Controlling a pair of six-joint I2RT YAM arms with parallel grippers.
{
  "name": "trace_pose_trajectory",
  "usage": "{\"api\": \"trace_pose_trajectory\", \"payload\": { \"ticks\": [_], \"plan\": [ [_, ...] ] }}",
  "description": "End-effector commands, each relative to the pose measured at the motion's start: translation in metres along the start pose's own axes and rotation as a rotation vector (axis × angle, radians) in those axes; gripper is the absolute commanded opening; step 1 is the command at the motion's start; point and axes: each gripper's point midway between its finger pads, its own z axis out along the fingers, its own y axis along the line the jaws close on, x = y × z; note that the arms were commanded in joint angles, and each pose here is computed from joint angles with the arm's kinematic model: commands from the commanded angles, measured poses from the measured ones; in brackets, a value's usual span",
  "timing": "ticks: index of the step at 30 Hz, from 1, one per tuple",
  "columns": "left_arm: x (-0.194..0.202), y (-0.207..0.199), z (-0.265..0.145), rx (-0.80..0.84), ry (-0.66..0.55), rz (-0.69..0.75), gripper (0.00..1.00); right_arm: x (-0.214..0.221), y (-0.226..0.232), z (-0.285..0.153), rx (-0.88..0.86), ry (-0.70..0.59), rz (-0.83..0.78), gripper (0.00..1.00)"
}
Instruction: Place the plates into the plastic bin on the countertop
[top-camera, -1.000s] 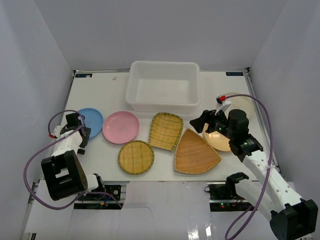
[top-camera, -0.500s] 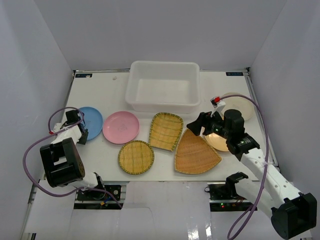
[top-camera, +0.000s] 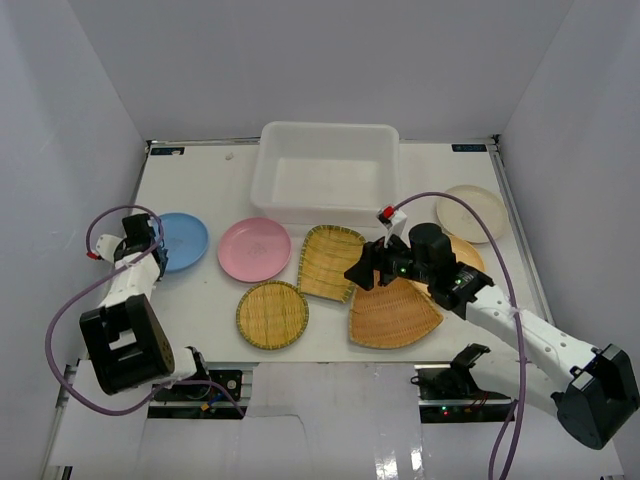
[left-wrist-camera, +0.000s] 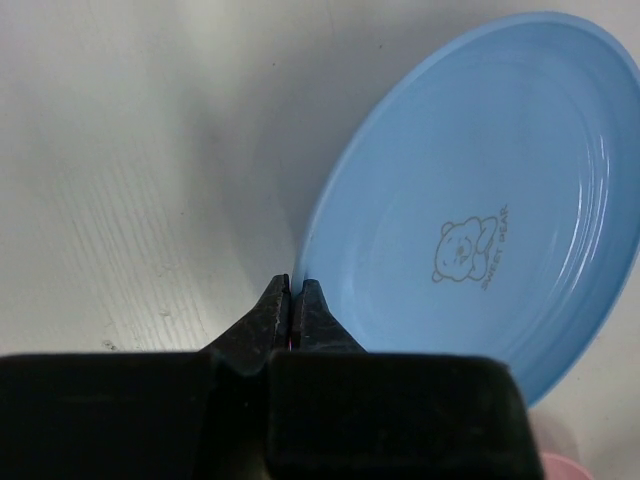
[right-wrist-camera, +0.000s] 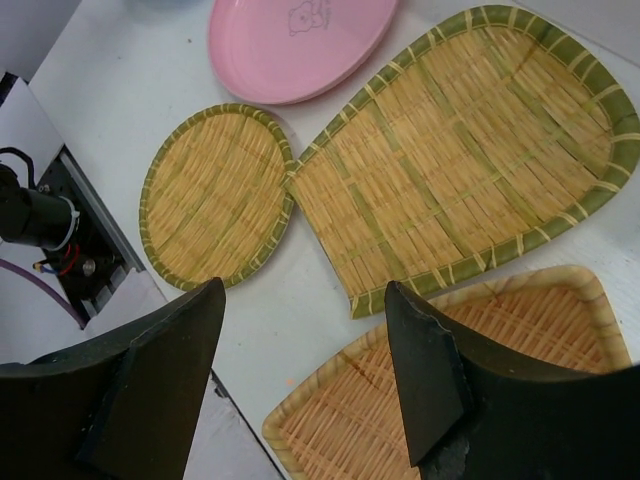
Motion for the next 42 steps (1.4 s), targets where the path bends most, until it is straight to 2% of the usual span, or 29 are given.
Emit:
{"api": "trace_pose_trajectory", "payload": {
  "ticks": [1,5,7,9,11,14,16,18,20,22,26,30,33,36,39,40,42],
  "plan": [
    [-0.024,-0.003,-0.015,0.022,-0.076,0.013,0.0,-0.035,0.027,0.009,-0.058,-0.078,-0.085,0.71],
    [-0.034,-0.02,-0.033,0.105,-0.078,-0.015,0.0,-0.033,0.053,0.03,-0.096,-0.024,-0.161,0.71],
    [-0.052,-0.04,-0.058,0.206,-0.106,-0.043,0.0,-0.019,0.061,0.041,-0.1,0.04,-0.203,0.68],
    [-0.063,-0.059,-0.082,0.317,-0.11,-0.058,0.0,-0.023,0.066,0.046,-0.099,0.039,-0.223,0.64],
    [-0.087,-0.084,-0.124,0.476,-0.159,-0.094,0.0,-0.019,0.065,0.05,-0.1,0.051,-0.221,0.6],
    [-0.103,-0.116,-0.183,0.711,-0.166,-0.105,0.0,-0.022,0.064,0.049,-0.091,0.04,-0.227,0.56],
    [-0.096,-0.138,-0.214,0.845,-0.122,-0.081,0.0,-0.025,0.064,0.045,-0.084,0.025,-0.229,0.55],
    [-0.068,-0.163,-0.239,0.952,-0.038,-0.015,0.0,-0.026,0.061,0.042,-0.064,0.013,-0.231,0.56],
    [-0.053,-0.189,-0.242,0.953,-0.033,0.046,0.0,-0.028,0.057,0.036,-0.041,0.006,-0.235,0.55],
    [-0.012,-0.214,-0.258,0.995,0.018,0.148,0.0,-0.029,0.057,0.028,-0.035,-0.007,-0.237,0.55],
    [0.043,-0.269,-0.241,0.982,0.117,0.273,0.0,-0.026,0.056,0.009,-0.024,-0.055,-0.203,0.55],
    [0.102,-0.307,-0.234,1.001,0.194,0.409,0.0,-0.026,0.053,-0.008,-0.012,-0.103,-0.171,0.55],
    [0.138,-0.328,-0.226,0.993,0.217,0.493,0.0,-0.034,0.041,-0.015,0.072,-0.14,-0.156,0.55],
    [0.155,-0.34,-0.226,0.997,0.239,0.541,0.0,-0.047,0.022,-0.024,0.191,-0.208,-0.11,0.56],
    [0.169,-0.343,-0.216,0.984,0.266,0.588,0.3,-0.06,0.008,-0.034,0.284,-0.274,-0.094,0.57],
    [0.167,-0.343,-0.218,0.988,0.26,0.595,0.55,-0.065,0.0,-0.037,0.335,-0.299,-0.09,0.57],
    [0.163,-0.344,-0.231,1.031,0.268,0.613,0.77,-0.073,-0.013,-0.041,0.396,-0.318,-0.081,0.58]
  ]
}}
